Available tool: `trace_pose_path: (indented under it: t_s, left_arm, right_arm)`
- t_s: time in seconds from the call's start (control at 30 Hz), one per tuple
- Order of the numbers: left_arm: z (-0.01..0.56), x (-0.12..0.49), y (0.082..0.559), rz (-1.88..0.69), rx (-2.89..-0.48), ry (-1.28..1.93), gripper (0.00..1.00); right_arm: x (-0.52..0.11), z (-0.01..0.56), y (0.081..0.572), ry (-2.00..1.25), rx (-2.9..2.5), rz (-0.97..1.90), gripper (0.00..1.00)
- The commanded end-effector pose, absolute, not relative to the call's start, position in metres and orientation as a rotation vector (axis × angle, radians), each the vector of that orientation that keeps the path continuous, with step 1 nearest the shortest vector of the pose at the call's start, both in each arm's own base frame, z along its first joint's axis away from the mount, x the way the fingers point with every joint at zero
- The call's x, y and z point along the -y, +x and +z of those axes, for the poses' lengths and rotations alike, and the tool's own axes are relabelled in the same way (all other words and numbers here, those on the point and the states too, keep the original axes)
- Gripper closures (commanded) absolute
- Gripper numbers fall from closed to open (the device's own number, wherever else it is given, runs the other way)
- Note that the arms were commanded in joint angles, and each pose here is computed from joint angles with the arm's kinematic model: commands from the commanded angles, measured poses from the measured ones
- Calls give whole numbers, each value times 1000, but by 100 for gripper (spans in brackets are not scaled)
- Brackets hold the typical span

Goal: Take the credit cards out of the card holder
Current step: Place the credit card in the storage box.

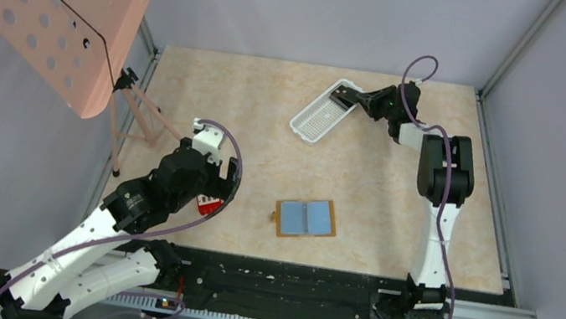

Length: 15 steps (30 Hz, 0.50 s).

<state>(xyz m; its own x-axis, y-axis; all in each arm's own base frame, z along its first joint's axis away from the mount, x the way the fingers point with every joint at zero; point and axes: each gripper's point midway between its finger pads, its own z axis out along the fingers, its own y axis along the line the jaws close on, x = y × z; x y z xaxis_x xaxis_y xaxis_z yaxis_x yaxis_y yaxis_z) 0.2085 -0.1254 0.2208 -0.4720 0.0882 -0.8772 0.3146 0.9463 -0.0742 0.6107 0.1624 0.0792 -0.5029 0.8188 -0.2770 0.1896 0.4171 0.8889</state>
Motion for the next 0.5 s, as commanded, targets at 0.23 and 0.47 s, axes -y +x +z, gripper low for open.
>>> trace_pose_path:
  t_s: [0.23, 0.47]
  left_arm:
    - [231, 130, 211, -324, -2003, 282, 10]
    - [232, 131, 211, -331, -1999, 283, 10]
  right_arm:
    - [-155, 95, 604, 839, -1916, 1034, 83]
    - [-153, 104, 604, 822, -1899, 1022, 84]
